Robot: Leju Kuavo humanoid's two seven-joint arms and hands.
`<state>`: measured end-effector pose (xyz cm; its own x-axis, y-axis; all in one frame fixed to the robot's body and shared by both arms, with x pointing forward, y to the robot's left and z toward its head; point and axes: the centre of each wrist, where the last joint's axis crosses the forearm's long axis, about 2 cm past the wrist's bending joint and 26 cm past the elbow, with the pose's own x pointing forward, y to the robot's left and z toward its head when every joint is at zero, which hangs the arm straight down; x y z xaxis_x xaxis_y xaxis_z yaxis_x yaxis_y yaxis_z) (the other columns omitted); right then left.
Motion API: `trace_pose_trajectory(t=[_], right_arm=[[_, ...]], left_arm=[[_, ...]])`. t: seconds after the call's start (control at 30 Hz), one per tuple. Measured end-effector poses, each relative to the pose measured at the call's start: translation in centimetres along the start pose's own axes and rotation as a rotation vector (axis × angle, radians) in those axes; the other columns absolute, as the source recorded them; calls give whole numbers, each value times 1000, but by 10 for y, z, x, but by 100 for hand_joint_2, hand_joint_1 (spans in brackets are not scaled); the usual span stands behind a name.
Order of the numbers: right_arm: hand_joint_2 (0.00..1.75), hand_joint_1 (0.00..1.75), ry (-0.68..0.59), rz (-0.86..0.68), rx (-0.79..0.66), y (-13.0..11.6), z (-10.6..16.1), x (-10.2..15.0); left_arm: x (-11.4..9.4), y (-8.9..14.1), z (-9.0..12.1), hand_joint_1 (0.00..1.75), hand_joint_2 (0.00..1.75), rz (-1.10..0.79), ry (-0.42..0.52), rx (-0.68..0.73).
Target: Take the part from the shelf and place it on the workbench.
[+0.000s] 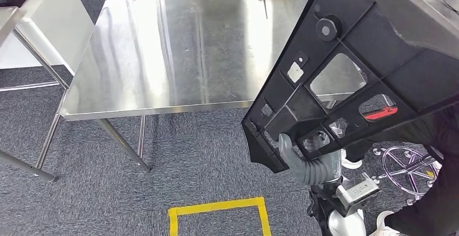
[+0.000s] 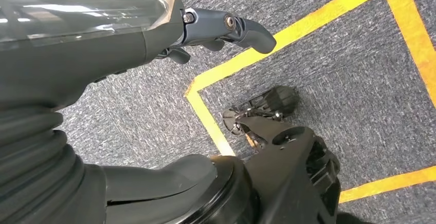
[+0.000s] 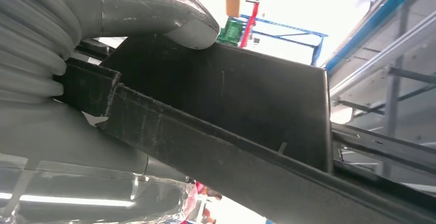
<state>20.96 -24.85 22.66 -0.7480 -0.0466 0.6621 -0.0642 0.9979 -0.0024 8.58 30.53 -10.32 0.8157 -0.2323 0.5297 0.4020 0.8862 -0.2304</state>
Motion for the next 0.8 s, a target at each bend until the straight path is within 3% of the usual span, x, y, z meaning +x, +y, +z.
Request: trace_pose_trajectory(t=[0.8], right_arm=[[175, 175, 6, 9, 11, 0, -1, 0]], left_arm=[[-4, 0, 2, 0, 175, 21, 2, 9]])
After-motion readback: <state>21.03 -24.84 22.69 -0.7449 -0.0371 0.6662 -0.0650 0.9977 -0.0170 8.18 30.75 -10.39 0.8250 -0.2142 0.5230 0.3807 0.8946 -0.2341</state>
